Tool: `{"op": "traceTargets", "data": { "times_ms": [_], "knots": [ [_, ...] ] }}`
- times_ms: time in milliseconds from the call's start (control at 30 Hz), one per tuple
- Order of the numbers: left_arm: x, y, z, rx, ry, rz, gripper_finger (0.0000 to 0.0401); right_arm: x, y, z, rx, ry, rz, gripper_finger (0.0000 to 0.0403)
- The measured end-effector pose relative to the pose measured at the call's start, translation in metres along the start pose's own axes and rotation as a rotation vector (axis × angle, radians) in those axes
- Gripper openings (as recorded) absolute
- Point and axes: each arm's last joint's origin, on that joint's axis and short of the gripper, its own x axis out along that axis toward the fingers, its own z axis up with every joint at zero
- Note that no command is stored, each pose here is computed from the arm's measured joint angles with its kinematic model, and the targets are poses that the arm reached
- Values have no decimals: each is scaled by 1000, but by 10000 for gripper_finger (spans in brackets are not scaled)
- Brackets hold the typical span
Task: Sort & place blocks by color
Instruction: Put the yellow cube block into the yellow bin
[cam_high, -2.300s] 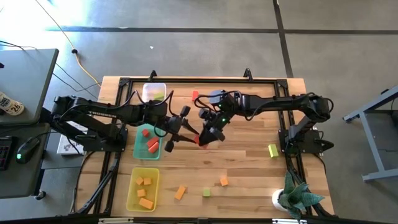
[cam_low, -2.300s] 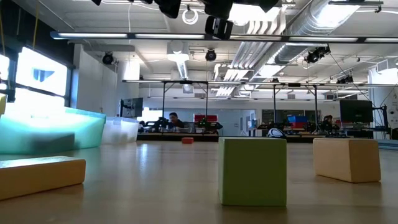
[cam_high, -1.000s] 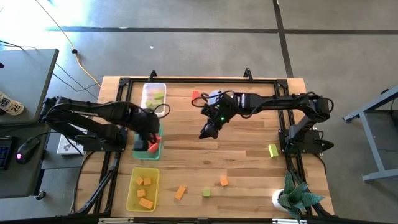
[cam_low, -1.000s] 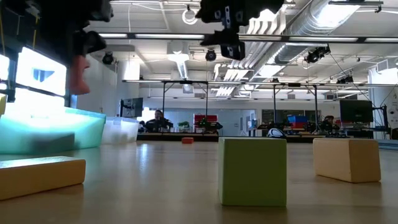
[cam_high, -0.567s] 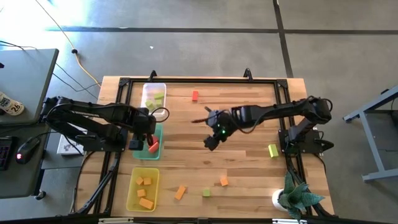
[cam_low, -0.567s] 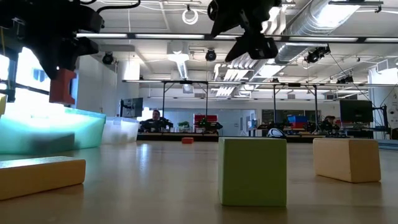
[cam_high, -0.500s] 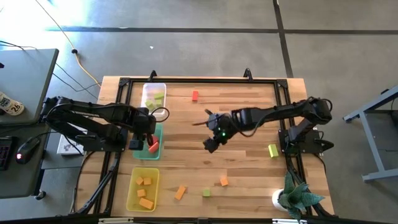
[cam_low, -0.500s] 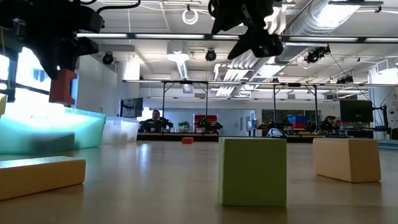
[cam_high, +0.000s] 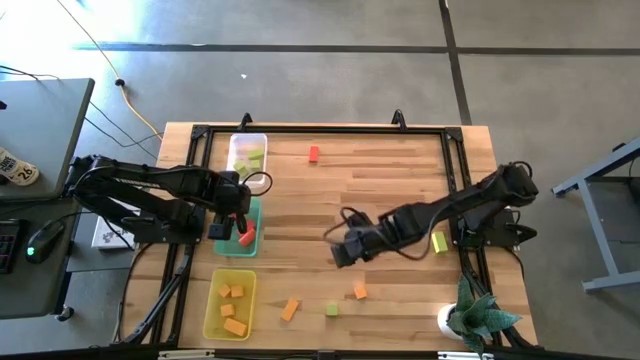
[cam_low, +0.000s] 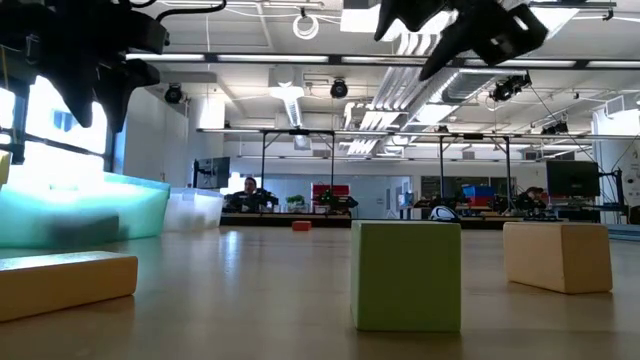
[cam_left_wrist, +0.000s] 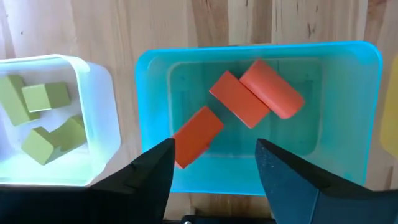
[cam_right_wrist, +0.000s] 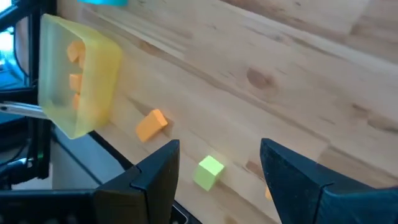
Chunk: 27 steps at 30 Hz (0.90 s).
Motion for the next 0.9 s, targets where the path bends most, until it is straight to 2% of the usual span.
{"op": "traceTargets", "data": {
  "times_ms": [200,533,900],
  "knots": [
    [0,0,1,-9,-6,1,210,1,-2,-24,46,-20,-37,209],
    [0,0,3,-38,-26,1,211,42,-12,-64,106,146,-186,209],
    [0,0,7,-45,-72,0,211,77,-22,-75,119,148,-280,209]
  ]
}}
